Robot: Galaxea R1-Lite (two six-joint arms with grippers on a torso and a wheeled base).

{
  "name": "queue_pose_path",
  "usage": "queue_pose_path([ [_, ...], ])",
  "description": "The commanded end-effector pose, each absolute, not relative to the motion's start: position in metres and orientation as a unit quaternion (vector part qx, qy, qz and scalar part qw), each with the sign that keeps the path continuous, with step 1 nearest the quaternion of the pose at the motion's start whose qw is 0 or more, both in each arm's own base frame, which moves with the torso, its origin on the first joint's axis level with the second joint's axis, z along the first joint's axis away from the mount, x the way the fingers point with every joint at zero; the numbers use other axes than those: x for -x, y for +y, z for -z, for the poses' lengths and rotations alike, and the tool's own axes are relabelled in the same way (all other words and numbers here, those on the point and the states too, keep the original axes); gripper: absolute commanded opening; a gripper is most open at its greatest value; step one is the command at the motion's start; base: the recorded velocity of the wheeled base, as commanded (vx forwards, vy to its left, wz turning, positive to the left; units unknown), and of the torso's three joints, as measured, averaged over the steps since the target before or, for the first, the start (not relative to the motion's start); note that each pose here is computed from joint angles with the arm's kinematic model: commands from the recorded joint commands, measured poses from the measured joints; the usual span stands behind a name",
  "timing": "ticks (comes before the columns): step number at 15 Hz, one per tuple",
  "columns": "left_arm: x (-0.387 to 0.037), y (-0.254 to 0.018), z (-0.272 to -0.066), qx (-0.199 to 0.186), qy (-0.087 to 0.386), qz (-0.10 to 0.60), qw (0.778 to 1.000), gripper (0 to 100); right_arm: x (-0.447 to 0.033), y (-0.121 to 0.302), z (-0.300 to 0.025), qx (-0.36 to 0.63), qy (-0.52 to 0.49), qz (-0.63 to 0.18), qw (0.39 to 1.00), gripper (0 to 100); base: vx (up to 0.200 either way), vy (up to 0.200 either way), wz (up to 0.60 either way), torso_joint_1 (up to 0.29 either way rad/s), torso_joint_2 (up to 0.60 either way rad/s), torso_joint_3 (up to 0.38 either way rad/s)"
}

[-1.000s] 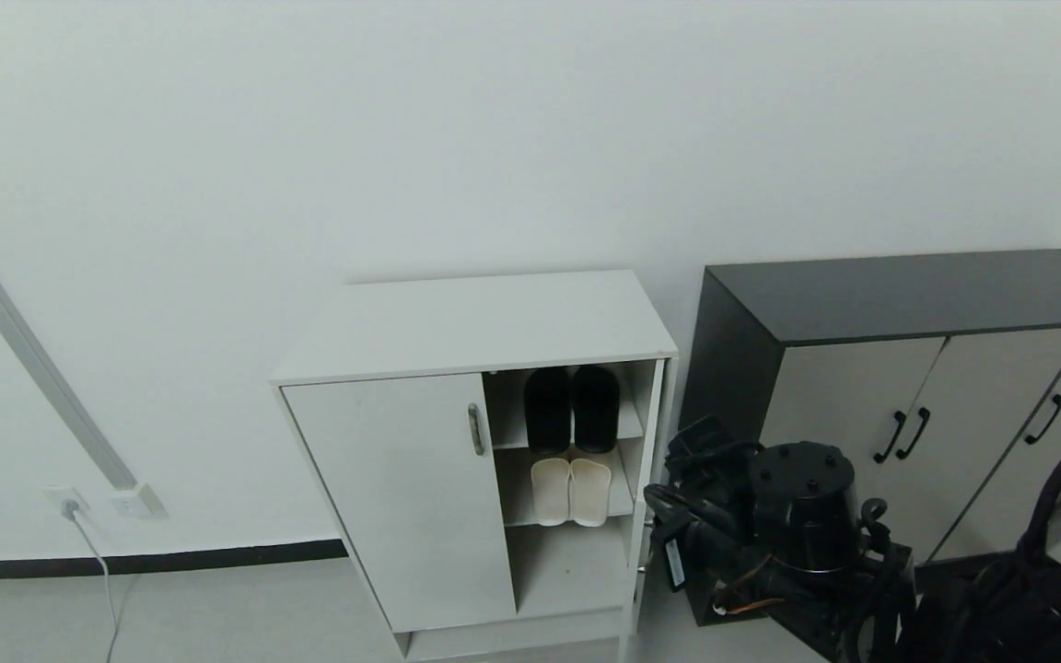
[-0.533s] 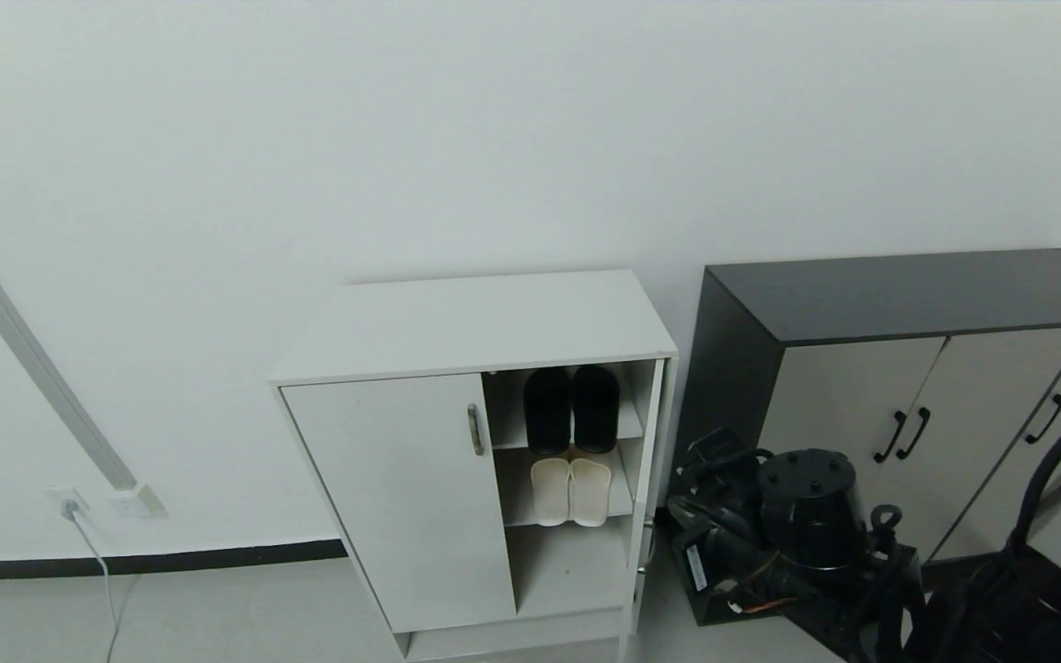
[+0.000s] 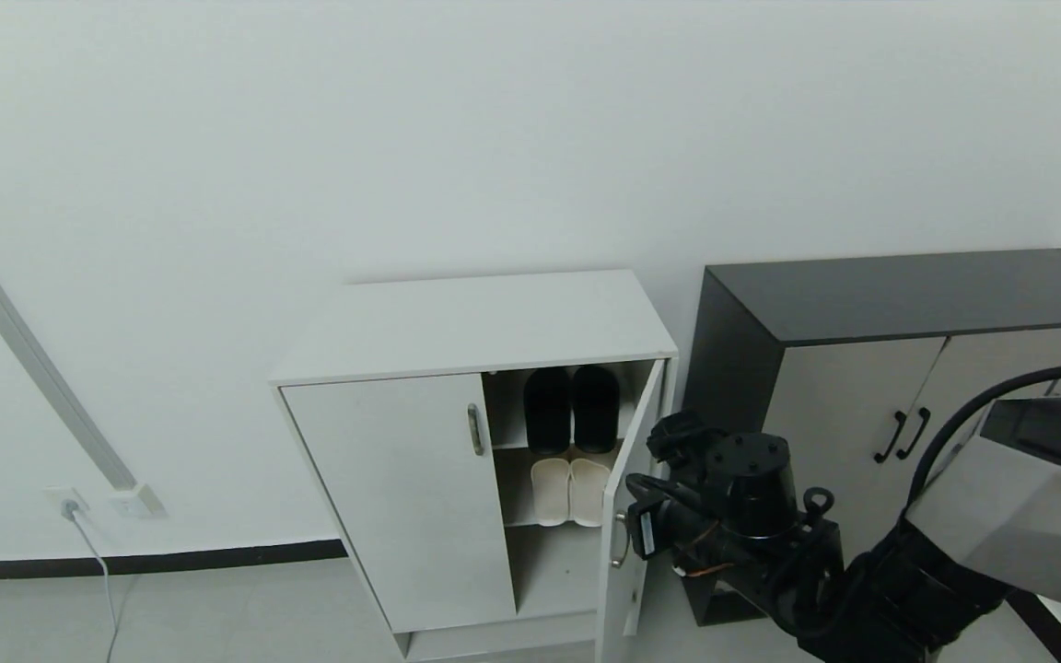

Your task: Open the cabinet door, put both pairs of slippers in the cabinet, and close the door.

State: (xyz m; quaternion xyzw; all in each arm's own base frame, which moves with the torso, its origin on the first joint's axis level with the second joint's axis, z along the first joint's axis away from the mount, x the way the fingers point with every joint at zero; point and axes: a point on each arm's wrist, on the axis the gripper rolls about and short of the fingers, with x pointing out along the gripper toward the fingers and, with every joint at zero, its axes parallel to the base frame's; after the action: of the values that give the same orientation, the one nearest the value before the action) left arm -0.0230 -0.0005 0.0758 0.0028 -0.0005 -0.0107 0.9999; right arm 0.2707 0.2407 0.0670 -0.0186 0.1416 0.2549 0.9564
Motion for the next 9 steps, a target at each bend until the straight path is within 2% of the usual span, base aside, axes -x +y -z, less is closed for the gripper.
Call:
queue_pose_path([
  [1,0.023,0.000,-0.076,-0.003,0.000,0.011,1.000,0,-0.269,0.239,-0.063,0.019,0.141,-0.256,0.956,0,0.000,0.000,0.00,0.000,0.00,0.000],
  [6,0.023,0.000,-0.076,-0.003,0.000,0.011,1.000,0,-0.235,0.219,-0.062,0.021,0.144,-0.291,0.946,0,0.000,0.000,0.00,0.000,0.00,0.000],
  [9,0.023,0.000,-0.076,-0.003,0.000,0.011,1.000,0,-0.223,0.211,-0.054,0.026,0.151,-0.294,0.943,0,0.200,0.000,0.00,-0.006,0.00,0.007],
])
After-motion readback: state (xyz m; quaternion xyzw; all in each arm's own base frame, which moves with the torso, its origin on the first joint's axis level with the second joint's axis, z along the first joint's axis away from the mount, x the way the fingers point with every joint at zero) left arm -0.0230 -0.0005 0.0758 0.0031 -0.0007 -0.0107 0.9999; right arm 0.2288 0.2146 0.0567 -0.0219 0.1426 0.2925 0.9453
